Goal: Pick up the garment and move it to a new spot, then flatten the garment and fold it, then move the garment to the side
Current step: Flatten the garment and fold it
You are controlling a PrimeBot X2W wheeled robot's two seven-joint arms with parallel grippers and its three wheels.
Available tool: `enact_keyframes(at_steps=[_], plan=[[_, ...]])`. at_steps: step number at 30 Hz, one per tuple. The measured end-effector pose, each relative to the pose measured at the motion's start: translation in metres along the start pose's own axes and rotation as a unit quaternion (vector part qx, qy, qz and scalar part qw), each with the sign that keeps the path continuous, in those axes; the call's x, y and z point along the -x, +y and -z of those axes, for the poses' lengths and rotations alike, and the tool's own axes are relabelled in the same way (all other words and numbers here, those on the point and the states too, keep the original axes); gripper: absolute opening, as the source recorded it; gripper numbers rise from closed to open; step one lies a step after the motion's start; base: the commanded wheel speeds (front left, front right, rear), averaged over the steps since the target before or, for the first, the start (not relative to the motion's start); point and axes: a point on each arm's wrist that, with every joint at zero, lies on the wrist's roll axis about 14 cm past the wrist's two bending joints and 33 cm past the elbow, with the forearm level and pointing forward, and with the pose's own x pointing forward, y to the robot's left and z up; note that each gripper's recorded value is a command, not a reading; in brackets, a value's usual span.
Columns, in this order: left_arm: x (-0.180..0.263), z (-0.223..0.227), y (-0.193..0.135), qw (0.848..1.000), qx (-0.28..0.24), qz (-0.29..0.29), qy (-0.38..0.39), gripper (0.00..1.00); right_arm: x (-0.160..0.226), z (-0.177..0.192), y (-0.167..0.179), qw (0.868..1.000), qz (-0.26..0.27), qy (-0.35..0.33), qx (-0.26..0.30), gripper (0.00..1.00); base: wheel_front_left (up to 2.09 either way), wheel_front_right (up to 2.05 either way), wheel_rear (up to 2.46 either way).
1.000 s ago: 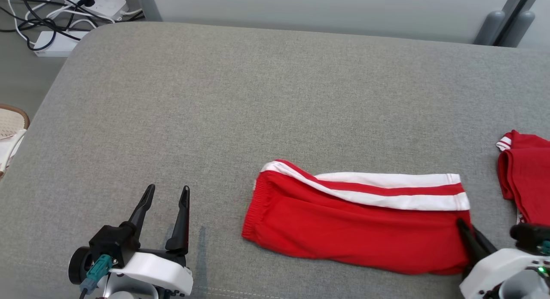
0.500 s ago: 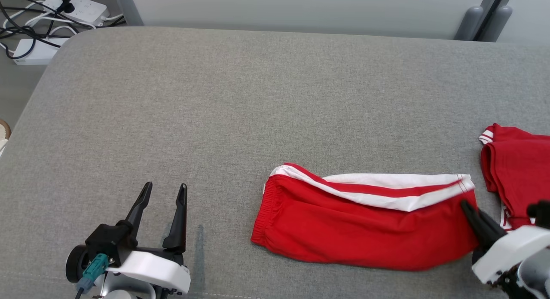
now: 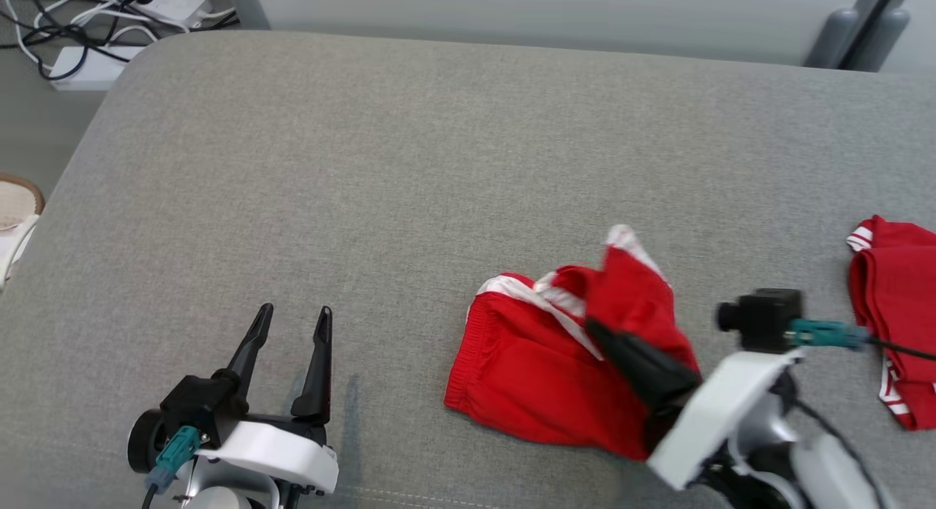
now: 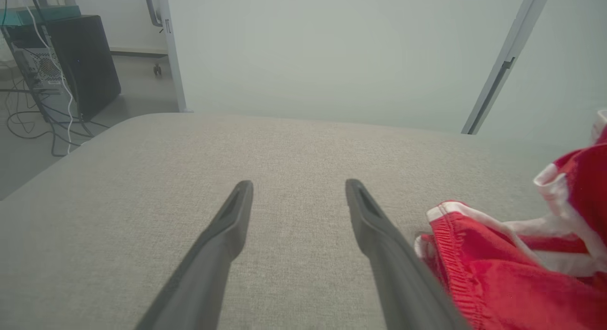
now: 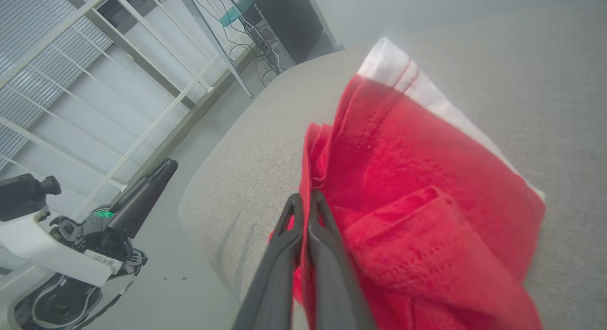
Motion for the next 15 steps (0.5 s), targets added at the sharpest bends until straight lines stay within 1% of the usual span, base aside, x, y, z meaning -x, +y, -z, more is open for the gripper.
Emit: enact_keyframes(at_steps=[4,5,8,11,12,13,14,15], plan=[[-0.003,-0.001,0.0,1.0,0.004,-0.003,-0.003,1.0,-0.025,0.022,0.021,0.999,-0.03,0.036,0.016,0.0,0.0,0.0,0.0],[-0.004,-0.001,-0.001,1.0,0.007,-0.002,-0.003,1.0,-0.03,0.026,0.024,0.998,-0.035,0.041,0.012,0.0,0.0,0.0,0.0],[-0.005,0.0,0.002,1.0,0.006,-0.006,-0.002,1.0,-0.049,0.046,0.025,0.997,-0.037,0.063,0.021,0.0,0.0,0.0,0.0],[-0.005,0.004,0.002,1.0,0.008,-0.009,0.003,1.0,-0.059,0.063,0.025,0.995,-0.04,0.084,0.027,0.0,0.0,0.0,0.0],[-0.005,0.006,0.003,1.0,0.009,-0.01,0.006,1.0,-0.061,0.069,0.025,0.995,-0.041,0.091,0.026,0.16,0.0,0.0,0.0],[-0.005,0.008,0.003,1.0,0.01,-0.012,0.008,1.0,-0.063,0.073,0.026,0.994,-0.044,0.094,0.025,0.49,0.0,0.0,0.0],[-0.005,0.009,0.003,1.0,0.009,-0.011,0.01,1.0,-0.064,0.076,0.027,0.994,-0.045,0.096,0.019,1.0,0.0,0.0,0.0],[-0.005,0.01,0.003,1.0,0.008,-0.01,0.011,1.0,-0.065,0.08,0.028,0.994,-0.047,0.101,0.016,1.0,0.0,0.0,0.0]])
